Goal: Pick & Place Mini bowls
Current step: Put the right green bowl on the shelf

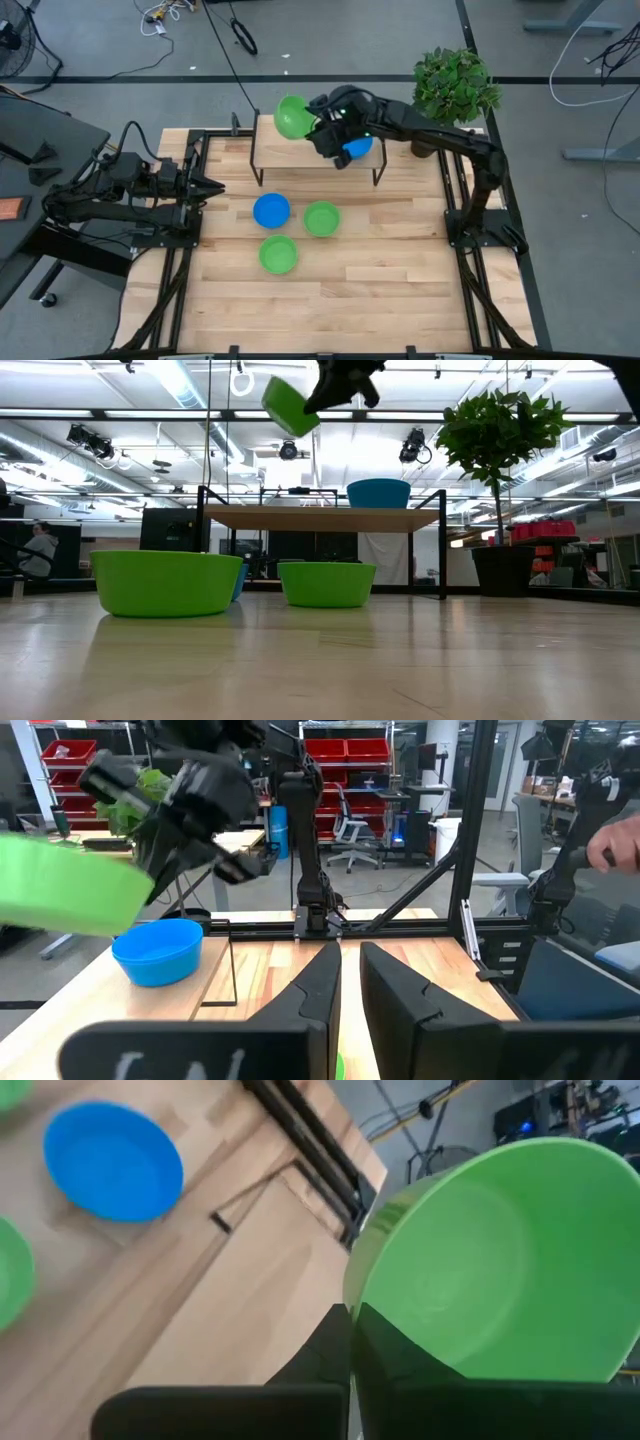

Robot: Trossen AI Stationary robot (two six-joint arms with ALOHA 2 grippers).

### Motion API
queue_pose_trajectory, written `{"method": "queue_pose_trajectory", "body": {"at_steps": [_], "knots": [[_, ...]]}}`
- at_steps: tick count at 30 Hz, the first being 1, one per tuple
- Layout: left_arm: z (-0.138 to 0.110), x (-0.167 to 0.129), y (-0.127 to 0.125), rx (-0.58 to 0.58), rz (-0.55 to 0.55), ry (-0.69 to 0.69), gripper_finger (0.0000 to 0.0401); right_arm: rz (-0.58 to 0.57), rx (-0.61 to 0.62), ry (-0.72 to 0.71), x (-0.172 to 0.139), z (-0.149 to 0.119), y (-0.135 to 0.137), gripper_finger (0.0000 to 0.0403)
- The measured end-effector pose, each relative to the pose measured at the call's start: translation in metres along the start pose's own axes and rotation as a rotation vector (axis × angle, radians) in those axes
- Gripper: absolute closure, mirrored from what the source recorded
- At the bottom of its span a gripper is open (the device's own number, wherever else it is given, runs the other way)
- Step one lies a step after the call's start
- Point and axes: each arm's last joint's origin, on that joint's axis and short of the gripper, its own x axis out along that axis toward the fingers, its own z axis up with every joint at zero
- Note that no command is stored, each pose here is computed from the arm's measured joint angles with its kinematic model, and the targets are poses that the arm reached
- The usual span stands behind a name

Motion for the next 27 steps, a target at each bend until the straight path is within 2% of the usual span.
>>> {"method": "queue_pose_trajectory", "body": {"at_steps": [8, 27], "knots": [[0.000, 0.000, 0.000, 0.000, 0.000, 0.000, 0.0353, 0.016, 0.010, 0.021, 0.019, -0.002, 0.002, 0.0402], [0.000, 0.000, 0.000, 0.000, -0.001, 0.000, 0.0353, 0.022, 0.060, 0.075, 0.041, -0.009, 0.006, 0.0402]]}}
